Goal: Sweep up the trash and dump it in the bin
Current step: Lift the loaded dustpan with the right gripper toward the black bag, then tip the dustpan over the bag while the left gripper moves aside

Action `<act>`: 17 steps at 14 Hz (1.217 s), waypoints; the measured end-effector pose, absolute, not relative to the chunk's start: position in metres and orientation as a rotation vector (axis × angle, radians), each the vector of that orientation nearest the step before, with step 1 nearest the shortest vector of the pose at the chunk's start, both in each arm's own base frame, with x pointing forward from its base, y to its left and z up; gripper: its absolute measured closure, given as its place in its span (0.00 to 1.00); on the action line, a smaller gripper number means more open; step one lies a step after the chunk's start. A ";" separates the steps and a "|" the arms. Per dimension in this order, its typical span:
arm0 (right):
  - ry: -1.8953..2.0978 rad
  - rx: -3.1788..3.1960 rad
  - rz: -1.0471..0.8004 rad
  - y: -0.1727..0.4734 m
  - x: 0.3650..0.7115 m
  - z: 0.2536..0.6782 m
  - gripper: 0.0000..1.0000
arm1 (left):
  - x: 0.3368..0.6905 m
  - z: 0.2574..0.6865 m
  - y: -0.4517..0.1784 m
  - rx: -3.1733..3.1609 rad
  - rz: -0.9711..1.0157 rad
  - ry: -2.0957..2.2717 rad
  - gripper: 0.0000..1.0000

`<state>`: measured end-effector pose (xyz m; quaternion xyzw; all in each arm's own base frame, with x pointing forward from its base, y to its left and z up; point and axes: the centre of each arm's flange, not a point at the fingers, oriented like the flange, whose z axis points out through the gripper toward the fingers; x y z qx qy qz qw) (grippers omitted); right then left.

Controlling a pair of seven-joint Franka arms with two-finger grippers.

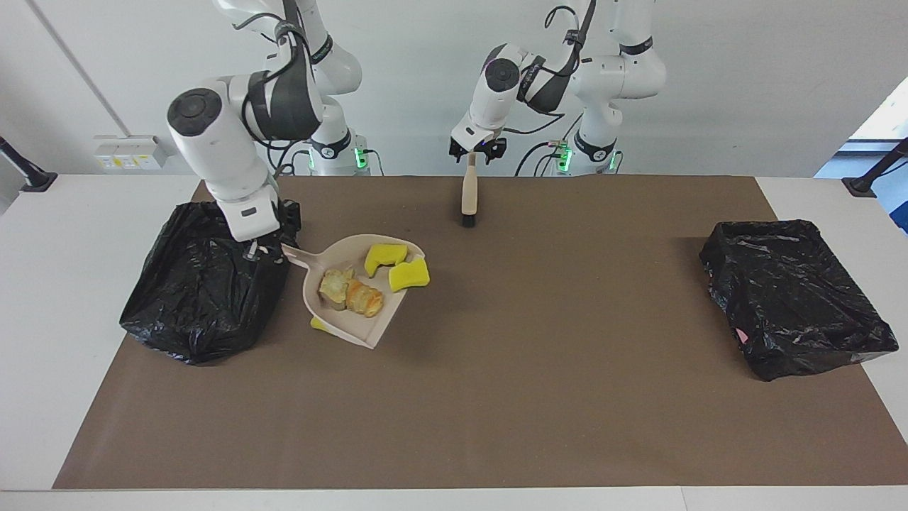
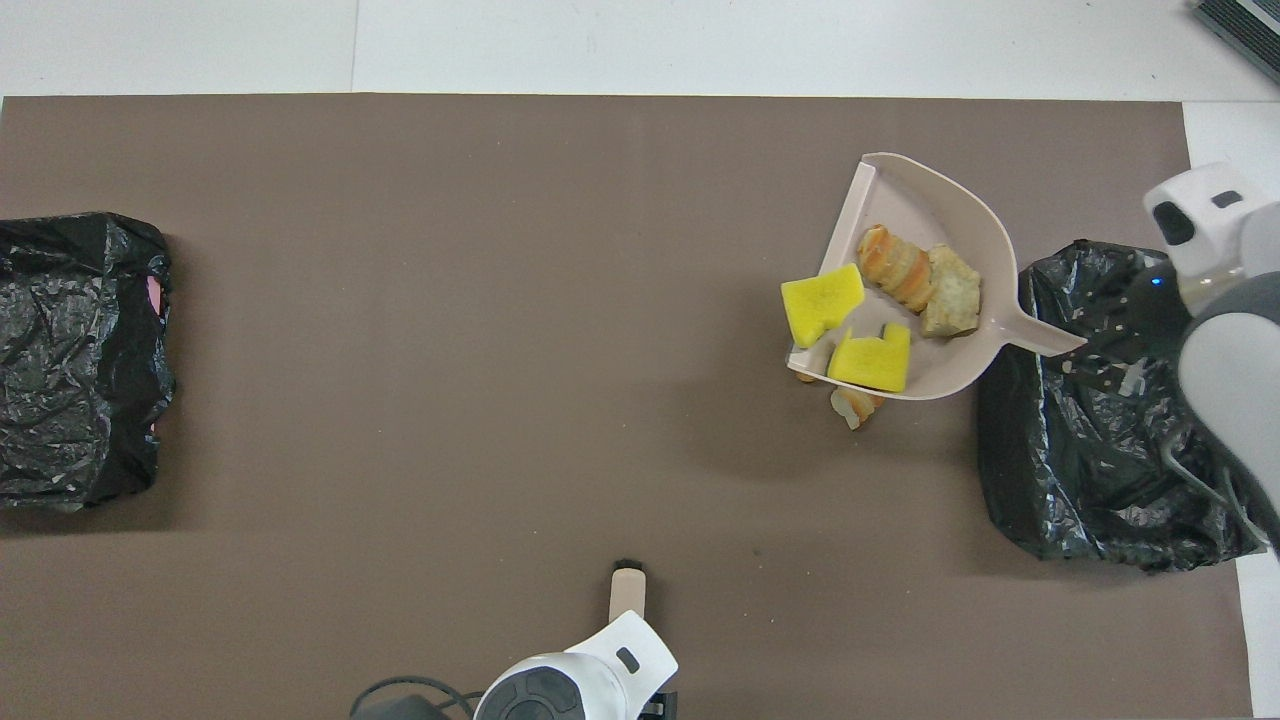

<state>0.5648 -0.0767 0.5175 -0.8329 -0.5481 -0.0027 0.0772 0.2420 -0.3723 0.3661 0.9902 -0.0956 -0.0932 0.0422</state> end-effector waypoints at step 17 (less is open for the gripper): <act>-2.074 -2.652 0.682 -0.291 0.517 0.538 0.69 | 0.515 0.644 -0.114 3.047 -0.028 -0.204 0.00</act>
